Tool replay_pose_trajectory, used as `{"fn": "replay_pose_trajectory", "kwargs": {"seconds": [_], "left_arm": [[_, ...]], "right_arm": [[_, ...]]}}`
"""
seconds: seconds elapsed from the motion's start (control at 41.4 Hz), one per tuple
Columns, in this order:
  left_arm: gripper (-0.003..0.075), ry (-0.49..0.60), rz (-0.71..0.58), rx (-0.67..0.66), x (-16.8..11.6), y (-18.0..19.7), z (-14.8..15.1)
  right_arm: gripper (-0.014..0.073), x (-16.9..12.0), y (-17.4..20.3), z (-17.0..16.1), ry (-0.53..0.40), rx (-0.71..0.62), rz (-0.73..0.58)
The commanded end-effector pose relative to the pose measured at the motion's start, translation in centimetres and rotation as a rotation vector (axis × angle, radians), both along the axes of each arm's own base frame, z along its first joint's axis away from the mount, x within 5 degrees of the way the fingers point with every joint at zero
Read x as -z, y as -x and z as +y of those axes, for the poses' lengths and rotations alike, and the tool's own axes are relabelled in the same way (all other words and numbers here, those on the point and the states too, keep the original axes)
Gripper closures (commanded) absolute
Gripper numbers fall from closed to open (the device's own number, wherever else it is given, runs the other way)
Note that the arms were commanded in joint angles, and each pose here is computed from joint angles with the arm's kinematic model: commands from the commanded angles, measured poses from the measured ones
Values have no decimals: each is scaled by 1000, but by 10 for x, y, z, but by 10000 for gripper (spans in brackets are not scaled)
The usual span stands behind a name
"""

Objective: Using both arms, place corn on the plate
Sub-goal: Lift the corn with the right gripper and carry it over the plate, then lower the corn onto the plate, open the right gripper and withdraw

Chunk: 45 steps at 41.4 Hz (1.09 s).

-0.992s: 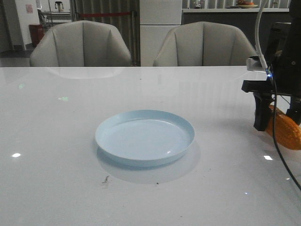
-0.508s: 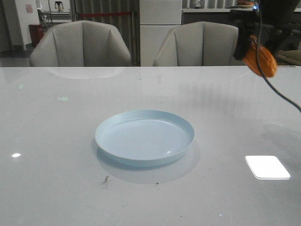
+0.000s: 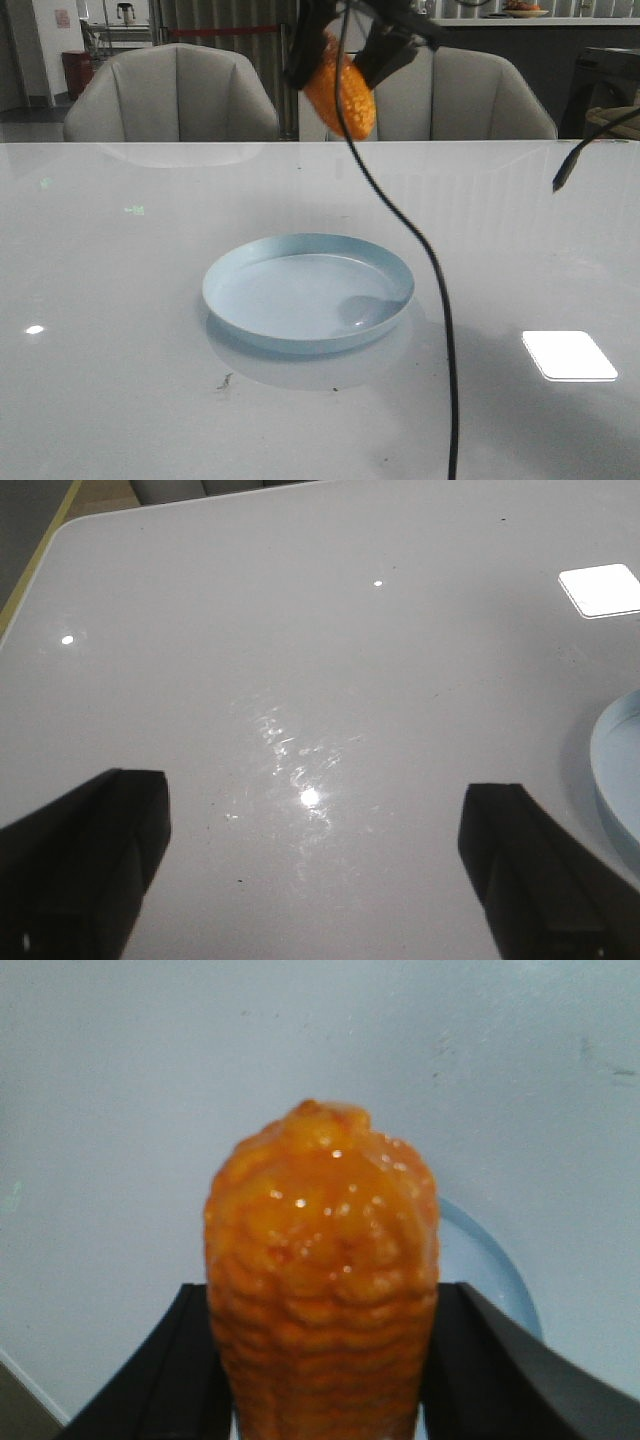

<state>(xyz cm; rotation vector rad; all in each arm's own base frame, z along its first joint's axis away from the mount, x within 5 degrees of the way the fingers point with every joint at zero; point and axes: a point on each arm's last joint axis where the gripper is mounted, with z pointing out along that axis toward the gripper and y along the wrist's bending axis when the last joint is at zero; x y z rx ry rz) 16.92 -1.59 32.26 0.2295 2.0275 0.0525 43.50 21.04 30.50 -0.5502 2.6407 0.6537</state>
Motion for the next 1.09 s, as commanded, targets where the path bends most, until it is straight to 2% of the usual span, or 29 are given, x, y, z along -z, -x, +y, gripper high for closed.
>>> {"fn": "replay_pose_trajectory", "kwargs": {"seconds": [0.0, 0.266, 0.363, 0.459, 0.605, 0.677, 0.943, 1.064], "left_arm": [[88, 16, -118, 7, -18, -1, -1], [88, 16, -118, 7, -18, -1, -1], [88, 16, -118, 7, -18, -1, -1], [88, 16, -118, 7, -18, -1, -1], [88, 16, -118, 7, -18, -1, -1], [88, 17, -127, 8, -19, -2, -1], [88, 20, -148, 10, -20, -3, -1], [88, 20, -148, 10, -20, -3, -1]], "right_arm": [[543, -15, 17, 12, -11, -73, 35], [543, 35, 5, 27, 23, -87, 135], [507, 43, 3, 28, 28, -84, 153], [388, 46, 2, 28, 37, -83, 154], [90, 48, 0, 23, 104, -75, 126], [20, 48, -1, 22, 112, -73, 123], [17, 47, 0, 23, 99, -77, 125], [53, 40, -1, 22, 92, -78, 89]]}}
